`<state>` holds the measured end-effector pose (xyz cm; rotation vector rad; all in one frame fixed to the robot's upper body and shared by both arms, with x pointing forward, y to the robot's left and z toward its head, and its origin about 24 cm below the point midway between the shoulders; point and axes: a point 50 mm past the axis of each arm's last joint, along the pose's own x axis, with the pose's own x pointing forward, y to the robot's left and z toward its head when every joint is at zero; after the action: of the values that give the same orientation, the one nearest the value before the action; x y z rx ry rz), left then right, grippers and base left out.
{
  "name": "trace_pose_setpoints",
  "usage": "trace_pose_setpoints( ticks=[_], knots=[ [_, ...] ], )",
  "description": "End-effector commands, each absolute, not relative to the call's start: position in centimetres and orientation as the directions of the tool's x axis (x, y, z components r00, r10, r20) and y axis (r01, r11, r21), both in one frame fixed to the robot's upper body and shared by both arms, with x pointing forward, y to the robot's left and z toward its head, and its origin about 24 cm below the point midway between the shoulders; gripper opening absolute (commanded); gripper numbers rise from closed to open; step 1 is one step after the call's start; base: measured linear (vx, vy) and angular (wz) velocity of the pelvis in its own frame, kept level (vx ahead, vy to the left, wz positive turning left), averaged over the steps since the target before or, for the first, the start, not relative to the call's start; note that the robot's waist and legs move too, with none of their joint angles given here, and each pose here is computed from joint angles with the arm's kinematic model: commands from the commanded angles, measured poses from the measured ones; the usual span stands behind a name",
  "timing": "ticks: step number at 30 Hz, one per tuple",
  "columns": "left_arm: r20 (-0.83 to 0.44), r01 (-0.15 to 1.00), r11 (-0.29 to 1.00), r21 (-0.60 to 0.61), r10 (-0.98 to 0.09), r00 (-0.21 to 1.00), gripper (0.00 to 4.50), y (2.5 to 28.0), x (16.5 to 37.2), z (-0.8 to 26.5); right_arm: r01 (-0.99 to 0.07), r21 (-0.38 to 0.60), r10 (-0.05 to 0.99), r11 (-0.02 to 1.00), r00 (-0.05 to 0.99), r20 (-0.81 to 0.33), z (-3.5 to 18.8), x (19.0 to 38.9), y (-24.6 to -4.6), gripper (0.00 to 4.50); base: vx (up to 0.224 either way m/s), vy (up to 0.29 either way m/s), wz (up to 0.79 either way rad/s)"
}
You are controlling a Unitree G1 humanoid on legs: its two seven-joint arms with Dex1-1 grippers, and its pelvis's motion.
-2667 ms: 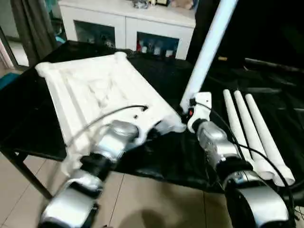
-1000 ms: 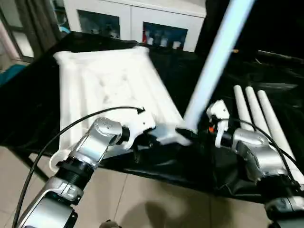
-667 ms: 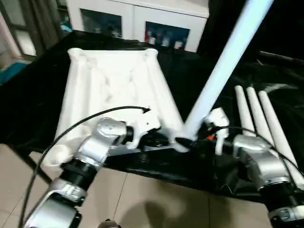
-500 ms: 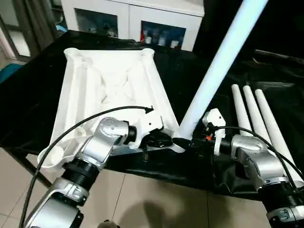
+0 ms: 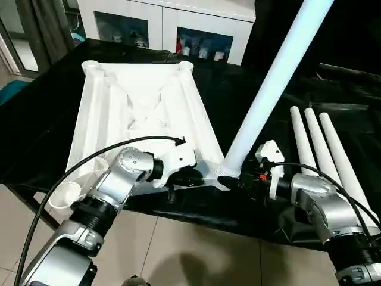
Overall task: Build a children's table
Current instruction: Rotate leg to tighten
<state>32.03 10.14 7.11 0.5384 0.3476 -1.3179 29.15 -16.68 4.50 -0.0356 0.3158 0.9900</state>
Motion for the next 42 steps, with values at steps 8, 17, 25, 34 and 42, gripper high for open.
trace_pose_setpoints(
  ticks=[8,17,25,34,42],
  knots=[
    [-0.593,0.976,0.134,0.172,-0.777,0.211,1.18,11.0,31.9,6.8,-0.819,0.102,0.81,0.564,0.524,-0.264,5.0,28.7,-17.8,4.0,0.0,0.0,0.0],
    [-0.606,0.975,0.164,0.148,-0.765,0.22,0.91,11.5,32.0,6.4,-0.809,0.09,0.798,0.581,0.544,-0.259,5.0,28.9,-17.7,4.0,0.0,0.0,0.0],
    [-0.62,0.977,0.161,0.137,-0.755,0.211,0.23,11.7,32.0,6.3,-0.817,0.091,0.804,0.569,0.53,-0.27,4.7,28.7,-17.4,4.0,0.0,0.0,0.0],
    [-0.618,0.98,0.148,0.133,-0.76,0.199,0.05,11.6,32.0,6.2,-0.816,0.09,0.802,0.571,0.532,-0.27,4.6,28.9,-17.2,4.0,0.0,0.0,0.0],
    [-0.575,0.992,0.052,0.116,-0.811,0.11,0.05,10.2,31.1,6.6,-0.831,0.08,0.81,0.551,0.509,-0.292,4.2,29.0,-16.7,4.0,0.0,0.0,0.0]
  ],
)
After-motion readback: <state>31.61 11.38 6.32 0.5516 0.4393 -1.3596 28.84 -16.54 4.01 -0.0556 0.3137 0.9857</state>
